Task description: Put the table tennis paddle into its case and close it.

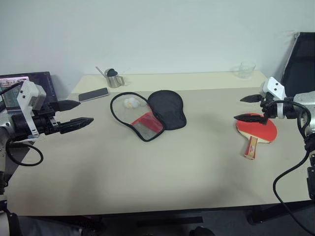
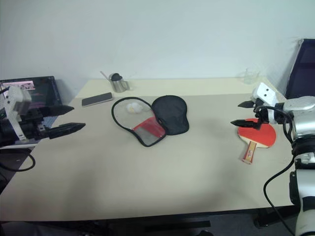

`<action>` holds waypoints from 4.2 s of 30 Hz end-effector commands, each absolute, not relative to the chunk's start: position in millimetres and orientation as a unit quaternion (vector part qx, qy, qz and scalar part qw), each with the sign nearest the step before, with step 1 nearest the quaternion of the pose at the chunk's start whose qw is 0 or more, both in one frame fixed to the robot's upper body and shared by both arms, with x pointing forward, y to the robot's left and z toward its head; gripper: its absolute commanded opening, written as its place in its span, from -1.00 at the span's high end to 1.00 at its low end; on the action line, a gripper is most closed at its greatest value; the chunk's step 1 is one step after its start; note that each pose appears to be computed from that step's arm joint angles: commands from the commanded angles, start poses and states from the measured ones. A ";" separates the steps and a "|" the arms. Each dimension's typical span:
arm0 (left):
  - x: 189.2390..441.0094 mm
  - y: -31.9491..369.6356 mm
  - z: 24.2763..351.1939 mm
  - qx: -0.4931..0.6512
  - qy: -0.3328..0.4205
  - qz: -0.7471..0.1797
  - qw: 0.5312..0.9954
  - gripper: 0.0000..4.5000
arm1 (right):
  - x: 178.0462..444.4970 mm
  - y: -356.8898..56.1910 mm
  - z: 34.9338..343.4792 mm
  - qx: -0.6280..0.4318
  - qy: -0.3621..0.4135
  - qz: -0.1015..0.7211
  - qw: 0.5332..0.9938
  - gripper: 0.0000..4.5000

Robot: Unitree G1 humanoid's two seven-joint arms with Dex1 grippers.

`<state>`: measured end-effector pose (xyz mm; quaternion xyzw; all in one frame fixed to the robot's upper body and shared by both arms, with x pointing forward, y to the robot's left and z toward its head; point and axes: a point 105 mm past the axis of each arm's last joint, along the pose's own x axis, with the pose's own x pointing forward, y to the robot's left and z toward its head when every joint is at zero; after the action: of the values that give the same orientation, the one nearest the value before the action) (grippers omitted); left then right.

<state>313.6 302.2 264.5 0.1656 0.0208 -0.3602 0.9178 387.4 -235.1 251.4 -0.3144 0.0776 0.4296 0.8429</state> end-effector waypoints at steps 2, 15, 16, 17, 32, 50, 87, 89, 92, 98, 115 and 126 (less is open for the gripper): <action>312.0 302.8 288.3 0.189 -0.008 -0.357 0.915 -1.00 | 382.6 -219.9 270.0 -0.320 0.029 0.438 0.839 -0.99; 380.1 274.5 263.0 0.143 0.004 -0.295 0.945 -1.00 | 365.4 -218.9 265.3 -0.309 0.013 0.430 0.848 -0.99; 388.0 271.9 255.1 0.126 0.015 -0.286 0.950 -1.00 | 363.3 -217.2 263.0 -0.307 0.015 0.430 0.849 -0.99; 392.7 268.3 249.5 0.116 0.023 -0.282 0.952 -1.00 | 361.1 -218.0 261.3 -0.306 0.017 0.429 0.850 -0.99; 401.7 265.8 195.9 0.052 0.145 -0.184 0.971 -1.00 | 358.0 -225.1 257.8 -0.313 0.063 0.431 0.844 -0.99; 432.7 217.3 155.7 -0.119 0.184 -0.154 0.963 -1.00 | 367.4 -219.9 273.5 -0.325 0.032 0.426 0.844 -0.99; 441.1 138.9 147.0 -0.141 0.208 -0.290 0.924 0.99 | 356.8 -228.7 277.6 -0.328 0.030 0.405 0.853 -1.00; 435.5 136.4 145.5 -0.136 0.213 -0.311 0.916 0.99 | 356.5 -228.9 277.0 -0.328 0.030 0.404 0.853 -1.00; 426.2 132.2 144.9 -0.126 0.218 -0.347 0.903 0.99 | 356.1 -229.8 276.0 -0.327 0.032 0.403 0.854 -1.00; 409.9 121.9 147.3 -0.103 0.217 -0.413 0.878 0.99 | 355.5 -230.8 275.8 -0.327 0.033 0.401 0.855 -1.00; 391.5 124.2 135.5 0.007 0.225 -0.474 0.852 0.99 | 351.1 -234.8 273.9 -0.326 0.037 0.394 0.859 -1.00; 403.6 140.0 143.3 0.095 0.201 -0.454 0.863 0.99 | 354.2 -231.8 272.1 -0.324 0.039 0.398 0.857 -1.00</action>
<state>396.4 137.1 130.5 0.0545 0.2235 -0.4620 0.8565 356.3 -233.0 254.2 -0.3179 0.0704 0.4030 0.8554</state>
